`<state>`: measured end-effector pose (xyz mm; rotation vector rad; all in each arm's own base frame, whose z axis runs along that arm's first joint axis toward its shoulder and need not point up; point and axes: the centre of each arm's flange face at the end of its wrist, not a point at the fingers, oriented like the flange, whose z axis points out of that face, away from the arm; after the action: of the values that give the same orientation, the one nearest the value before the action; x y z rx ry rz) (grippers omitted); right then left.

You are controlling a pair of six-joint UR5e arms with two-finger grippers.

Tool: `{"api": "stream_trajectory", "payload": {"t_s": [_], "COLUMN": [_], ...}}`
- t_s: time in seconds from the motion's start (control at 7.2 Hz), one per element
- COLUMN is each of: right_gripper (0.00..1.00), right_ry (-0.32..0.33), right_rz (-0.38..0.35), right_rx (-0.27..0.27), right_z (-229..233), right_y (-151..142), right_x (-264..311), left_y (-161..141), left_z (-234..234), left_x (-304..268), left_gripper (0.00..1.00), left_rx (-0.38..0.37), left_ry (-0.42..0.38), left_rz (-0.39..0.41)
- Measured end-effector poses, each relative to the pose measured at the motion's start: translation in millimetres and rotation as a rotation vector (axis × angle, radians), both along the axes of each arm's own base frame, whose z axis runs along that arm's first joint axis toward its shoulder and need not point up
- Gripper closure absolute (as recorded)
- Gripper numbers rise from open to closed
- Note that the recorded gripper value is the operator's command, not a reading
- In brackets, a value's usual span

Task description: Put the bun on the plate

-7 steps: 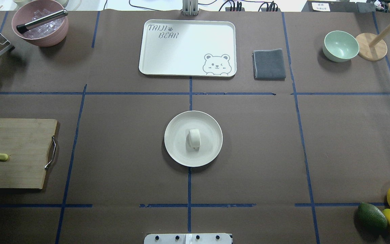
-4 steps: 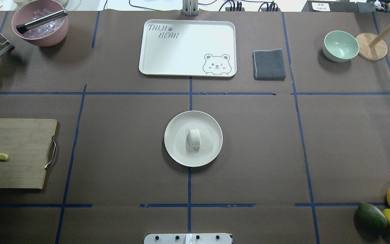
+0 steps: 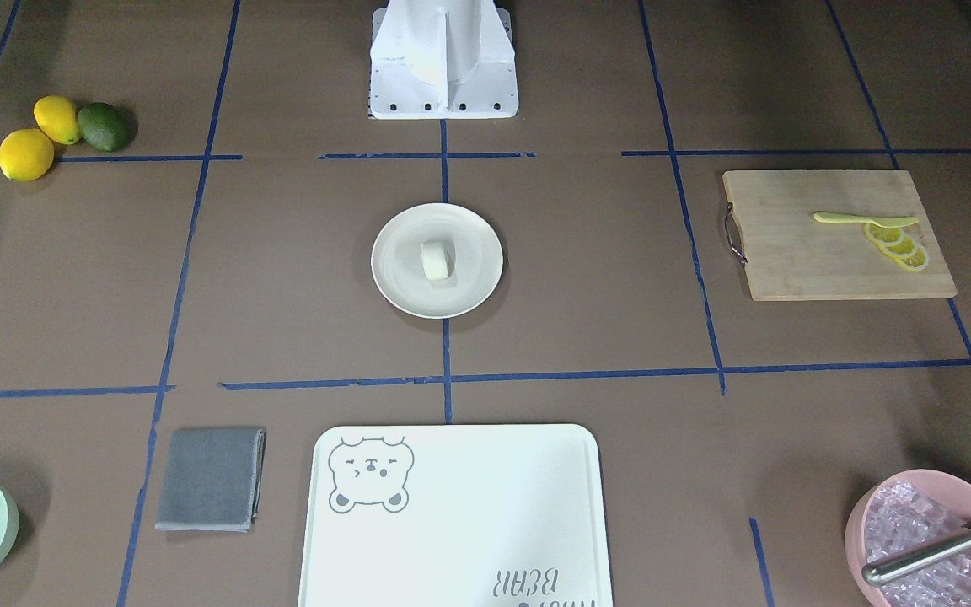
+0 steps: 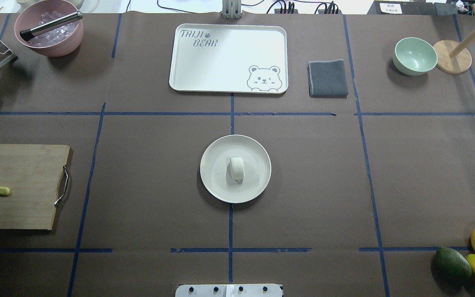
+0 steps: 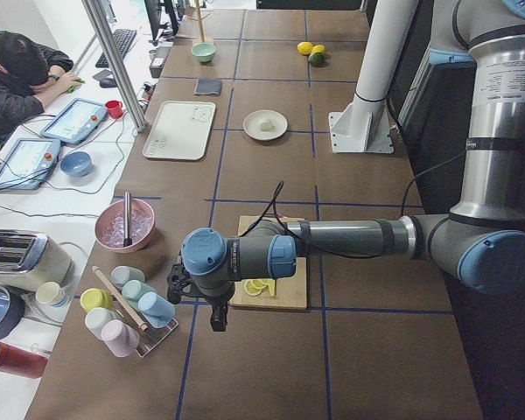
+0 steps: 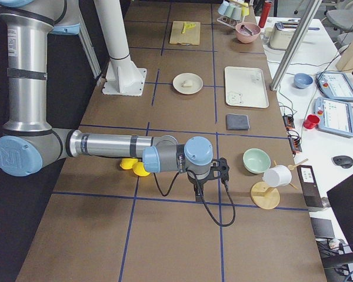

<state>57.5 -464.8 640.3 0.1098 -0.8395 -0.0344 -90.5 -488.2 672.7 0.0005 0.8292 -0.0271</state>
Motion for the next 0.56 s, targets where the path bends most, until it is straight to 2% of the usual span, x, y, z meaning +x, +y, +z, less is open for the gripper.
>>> {"api": "stream_trajectory", "payload": {"t_s": [0.56], "right_gripper": [0.0], "right_ry": [0.001], "right_rz": [0.001], "right_rx": [0.001], "right_z": [0.0], "right_y": [0.0], "right_x": [0.3], "left_y": [-0.8], "left_z": [-1.3], "left_x": [0.0], "left_gripper": [0.0], "left_rx": [0.003], "left_ry": [0.0], "left_rz": [0.0]}}
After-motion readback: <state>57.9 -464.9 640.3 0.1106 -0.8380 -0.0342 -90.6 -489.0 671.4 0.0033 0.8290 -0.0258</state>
